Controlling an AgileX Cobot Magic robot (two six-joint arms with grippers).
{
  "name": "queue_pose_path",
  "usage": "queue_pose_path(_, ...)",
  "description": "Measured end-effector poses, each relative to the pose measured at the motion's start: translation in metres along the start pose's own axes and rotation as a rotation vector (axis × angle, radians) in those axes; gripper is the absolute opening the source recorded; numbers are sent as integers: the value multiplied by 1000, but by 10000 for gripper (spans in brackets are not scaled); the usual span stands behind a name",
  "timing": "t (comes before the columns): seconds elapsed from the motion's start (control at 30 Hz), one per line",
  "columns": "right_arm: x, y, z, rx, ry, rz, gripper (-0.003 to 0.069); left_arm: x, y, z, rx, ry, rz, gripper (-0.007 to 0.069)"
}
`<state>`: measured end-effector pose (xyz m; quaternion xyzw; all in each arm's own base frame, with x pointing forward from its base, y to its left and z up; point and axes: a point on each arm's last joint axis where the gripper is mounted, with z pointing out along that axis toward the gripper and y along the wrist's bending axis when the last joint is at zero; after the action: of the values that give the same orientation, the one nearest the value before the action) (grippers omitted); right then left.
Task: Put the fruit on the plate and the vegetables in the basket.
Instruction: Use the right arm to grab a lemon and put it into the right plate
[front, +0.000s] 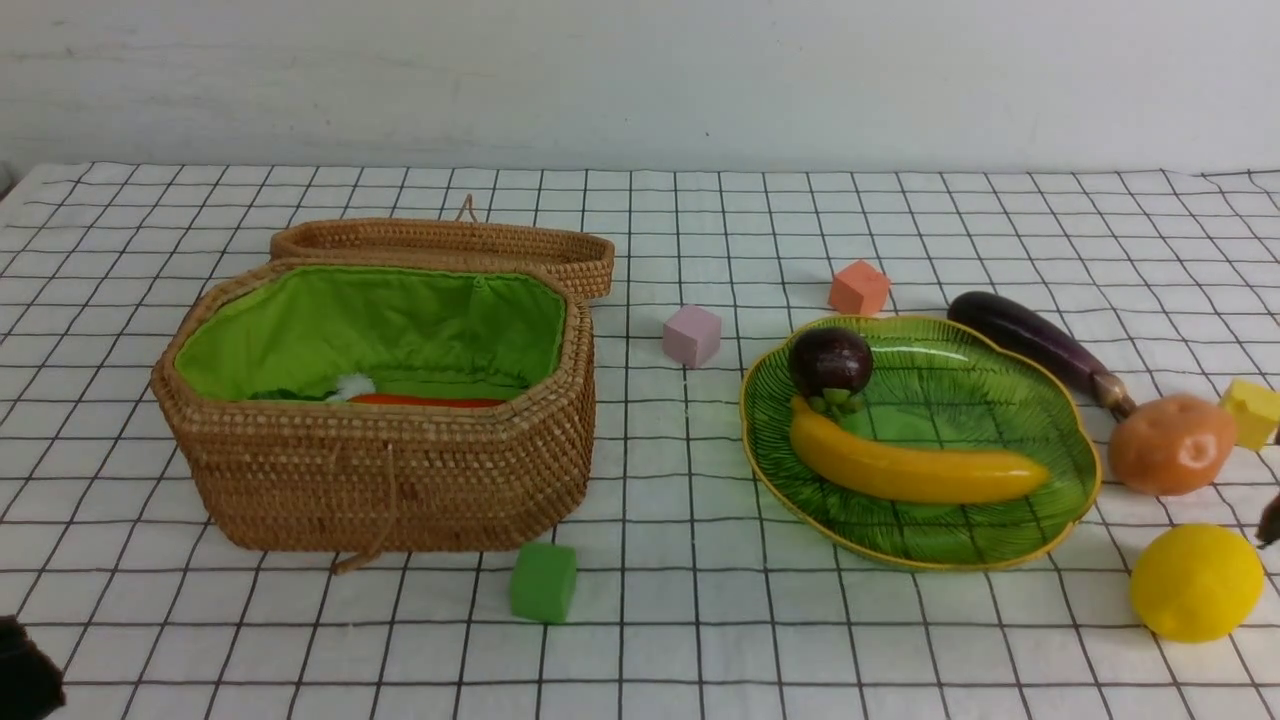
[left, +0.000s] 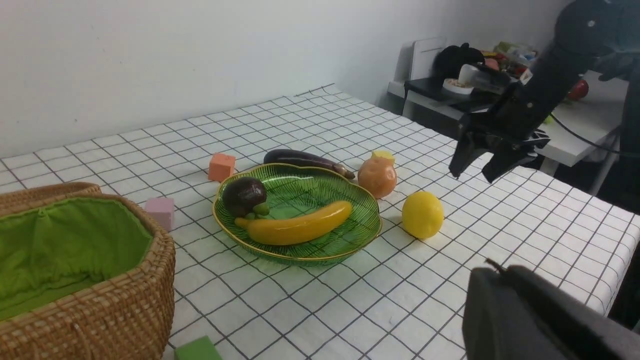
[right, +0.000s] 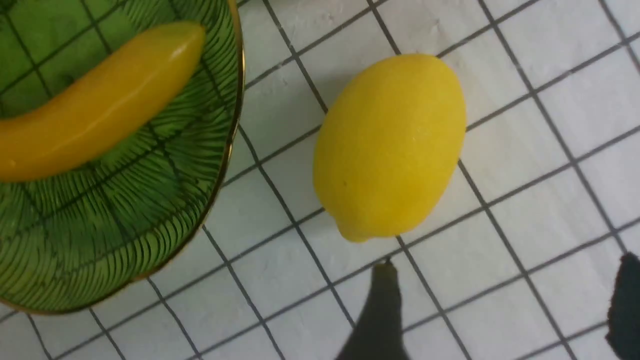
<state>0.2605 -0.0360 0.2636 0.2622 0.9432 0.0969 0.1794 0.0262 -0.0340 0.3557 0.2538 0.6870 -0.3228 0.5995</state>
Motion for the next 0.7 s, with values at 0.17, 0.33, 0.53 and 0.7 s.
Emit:
queue_pose_path(0.17,-19,4,43,-15,72,23,671,2,-1,16,14,67,-47,-13)
queue_pose_path(0.33,-31,2,76,12,97,32,648,6,0,36,10,153,-62,-13)
queue_pose_path(0.53,-38,1,97,13,104,55,646,10,1,48,11,204,-18,-13)
queue_pose_path(0.7,-39,0,106,13,124,30,640,8,0,49,17,188,11,-13)
